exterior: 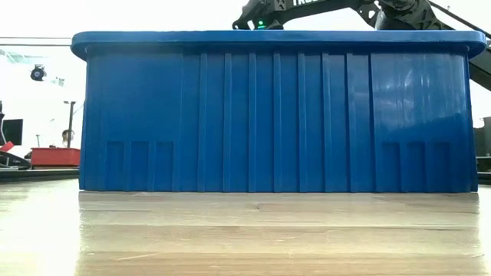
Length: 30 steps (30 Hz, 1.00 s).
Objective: Pick and place slides into bin
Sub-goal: Put the black slide into the blue bin
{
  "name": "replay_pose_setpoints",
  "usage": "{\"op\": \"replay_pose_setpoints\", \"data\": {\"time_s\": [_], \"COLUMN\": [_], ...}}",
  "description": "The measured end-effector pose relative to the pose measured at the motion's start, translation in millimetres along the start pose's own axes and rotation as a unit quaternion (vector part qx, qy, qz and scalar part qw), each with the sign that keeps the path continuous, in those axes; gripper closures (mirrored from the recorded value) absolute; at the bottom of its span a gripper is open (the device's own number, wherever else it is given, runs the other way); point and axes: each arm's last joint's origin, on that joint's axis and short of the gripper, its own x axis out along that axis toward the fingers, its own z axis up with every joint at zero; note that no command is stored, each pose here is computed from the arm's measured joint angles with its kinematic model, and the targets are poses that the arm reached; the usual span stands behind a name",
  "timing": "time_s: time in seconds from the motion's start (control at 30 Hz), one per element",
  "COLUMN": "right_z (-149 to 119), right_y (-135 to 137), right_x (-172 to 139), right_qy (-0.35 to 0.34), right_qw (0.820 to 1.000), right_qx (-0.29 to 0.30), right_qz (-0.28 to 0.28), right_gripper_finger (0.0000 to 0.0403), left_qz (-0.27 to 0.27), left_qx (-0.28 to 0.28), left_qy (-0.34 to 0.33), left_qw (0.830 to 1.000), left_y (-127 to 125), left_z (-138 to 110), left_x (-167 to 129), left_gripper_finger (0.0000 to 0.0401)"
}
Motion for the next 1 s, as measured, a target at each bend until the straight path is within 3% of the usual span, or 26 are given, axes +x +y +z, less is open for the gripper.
{"op": "replay_pose_setpoints", "data": {"time_s": [0.67, 0.87, 1.0], "right_z": [-4.0, -15.1, -31.0], "right_y": [-7.0, -15.1, -23.1], "right_x": [-15.8, -46.6, -87.7], "right_qy": [-0.015, -0.044, -0.104], "right_qw": [1.0, 0.998, 0.99], "right_qx": [0.007, 0.018, 0.044], "right_qz": [0.014, 0.048, 0.08], "right_gripper_finger": [0.0158, 0.0159, 0.0159], "left_qz": [0.0, 0.0, 0.0], "left_qx": [0.0, 0.002, 0.002], "left_qy": [-0.001, 0.006, 0.006], "left_qw": [1.0, 1.0, 1.0], "left_y": [0.2, 0.3, 0.3], "left_z": [0.1, -1.2, -1.1], "left_x": [-0.7, -0.7, -0.7], "left_gripper_finger": [0.0393, 0.0393, 0.0393]}}
